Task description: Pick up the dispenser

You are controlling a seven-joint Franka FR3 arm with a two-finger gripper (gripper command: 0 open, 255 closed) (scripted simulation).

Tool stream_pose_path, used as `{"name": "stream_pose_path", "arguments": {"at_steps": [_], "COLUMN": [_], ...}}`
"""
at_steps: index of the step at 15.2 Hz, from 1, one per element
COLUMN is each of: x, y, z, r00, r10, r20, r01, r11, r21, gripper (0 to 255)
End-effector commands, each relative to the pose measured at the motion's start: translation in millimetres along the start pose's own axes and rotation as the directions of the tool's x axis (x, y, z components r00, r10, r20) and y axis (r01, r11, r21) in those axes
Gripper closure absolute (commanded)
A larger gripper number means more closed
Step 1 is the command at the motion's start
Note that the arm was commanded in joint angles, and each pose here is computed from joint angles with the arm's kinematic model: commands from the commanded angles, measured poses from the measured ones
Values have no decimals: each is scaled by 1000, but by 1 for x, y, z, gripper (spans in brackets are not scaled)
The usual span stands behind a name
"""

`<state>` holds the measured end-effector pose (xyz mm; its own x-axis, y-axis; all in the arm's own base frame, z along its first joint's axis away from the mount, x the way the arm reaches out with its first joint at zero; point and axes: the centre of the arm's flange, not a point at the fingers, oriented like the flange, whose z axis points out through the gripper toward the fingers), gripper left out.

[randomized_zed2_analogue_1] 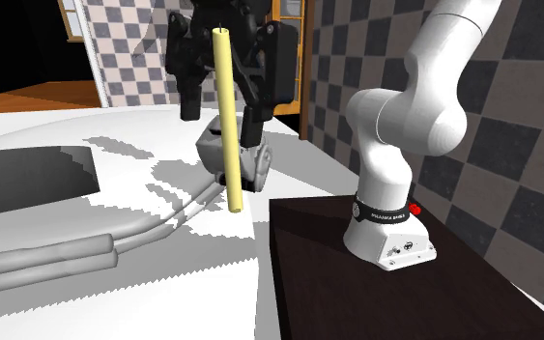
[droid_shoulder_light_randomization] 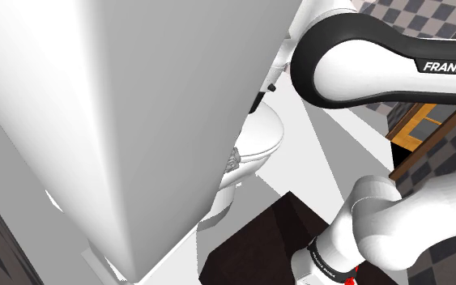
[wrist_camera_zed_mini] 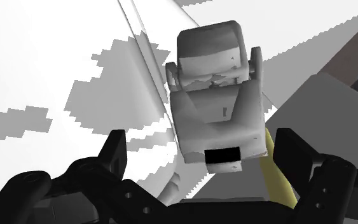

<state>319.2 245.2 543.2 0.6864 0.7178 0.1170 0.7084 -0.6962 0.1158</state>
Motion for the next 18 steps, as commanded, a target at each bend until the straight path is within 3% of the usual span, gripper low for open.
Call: {"name": "stream_pose_path", "arguments": {"at_steps": [1,3,4,13,18], "x": [0,0,0,0,3], "y": [-11,-11,-13,-11,-8], "z": [17,17,21,17,-9], "r00": [1000,1000,1000,1000,1000], "r10": [-5,-5,-4,-5,-5], "r20": [10,10,10,10,10], "r01": [4,4,4,4,4], "r11": [999,999,999,999,999], "r21": [32,32,32,32,32], "gripper": [0,0,255,255,255]}}
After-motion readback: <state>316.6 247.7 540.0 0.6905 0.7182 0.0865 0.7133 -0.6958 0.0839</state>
